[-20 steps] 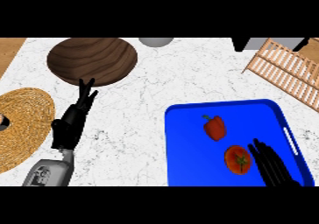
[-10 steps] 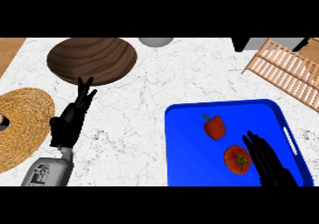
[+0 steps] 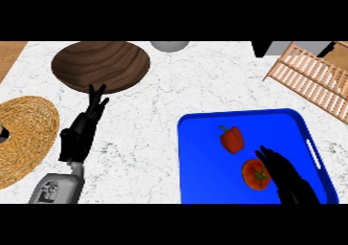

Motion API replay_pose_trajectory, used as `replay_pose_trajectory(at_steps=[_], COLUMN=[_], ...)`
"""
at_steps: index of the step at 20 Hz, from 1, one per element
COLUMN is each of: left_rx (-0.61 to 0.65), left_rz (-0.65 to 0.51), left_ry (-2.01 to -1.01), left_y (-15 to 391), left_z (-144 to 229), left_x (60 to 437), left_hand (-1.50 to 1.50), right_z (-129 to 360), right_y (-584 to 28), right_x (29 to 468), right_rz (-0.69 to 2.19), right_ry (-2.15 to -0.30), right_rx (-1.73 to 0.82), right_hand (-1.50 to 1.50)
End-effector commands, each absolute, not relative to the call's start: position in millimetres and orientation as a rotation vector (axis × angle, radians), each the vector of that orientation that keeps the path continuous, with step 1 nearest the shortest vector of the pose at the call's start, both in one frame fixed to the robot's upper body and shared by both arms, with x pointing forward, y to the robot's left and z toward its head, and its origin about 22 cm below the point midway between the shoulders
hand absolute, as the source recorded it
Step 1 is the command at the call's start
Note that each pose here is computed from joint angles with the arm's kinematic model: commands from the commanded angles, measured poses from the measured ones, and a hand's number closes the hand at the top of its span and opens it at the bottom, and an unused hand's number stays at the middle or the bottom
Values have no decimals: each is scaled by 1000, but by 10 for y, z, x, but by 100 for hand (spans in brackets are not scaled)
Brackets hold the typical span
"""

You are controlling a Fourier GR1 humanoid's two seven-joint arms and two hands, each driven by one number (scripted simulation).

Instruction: Pick the tomato from the tray and place it in the tiered shelf

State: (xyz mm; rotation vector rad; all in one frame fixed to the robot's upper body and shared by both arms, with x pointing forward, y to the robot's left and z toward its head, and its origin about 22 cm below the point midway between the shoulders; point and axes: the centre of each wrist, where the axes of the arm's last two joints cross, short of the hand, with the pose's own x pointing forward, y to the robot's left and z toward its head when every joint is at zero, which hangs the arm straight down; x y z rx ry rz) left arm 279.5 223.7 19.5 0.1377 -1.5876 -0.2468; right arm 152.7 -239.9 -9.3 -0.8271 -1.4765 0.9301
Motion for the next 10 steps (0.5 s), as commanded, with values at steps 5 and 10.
replay_pose_trajectory(at_steps=[5, 10], left_rx=[104, 105], left_rz=[-275, -263], left_ry=[-1569, -1572], left_y=[2294, 2222], left_z=[225, 277], left_x=[2796, 2878], left_hand=[0, 0], right_z=[-193, -156], right_y=[-2488, -2388], right_x=[1575, 1541], right_rz=[1076, 1023], right_ry=[-1454, -1531], right_rx=[-912, -924], right_hand=[150, 150])
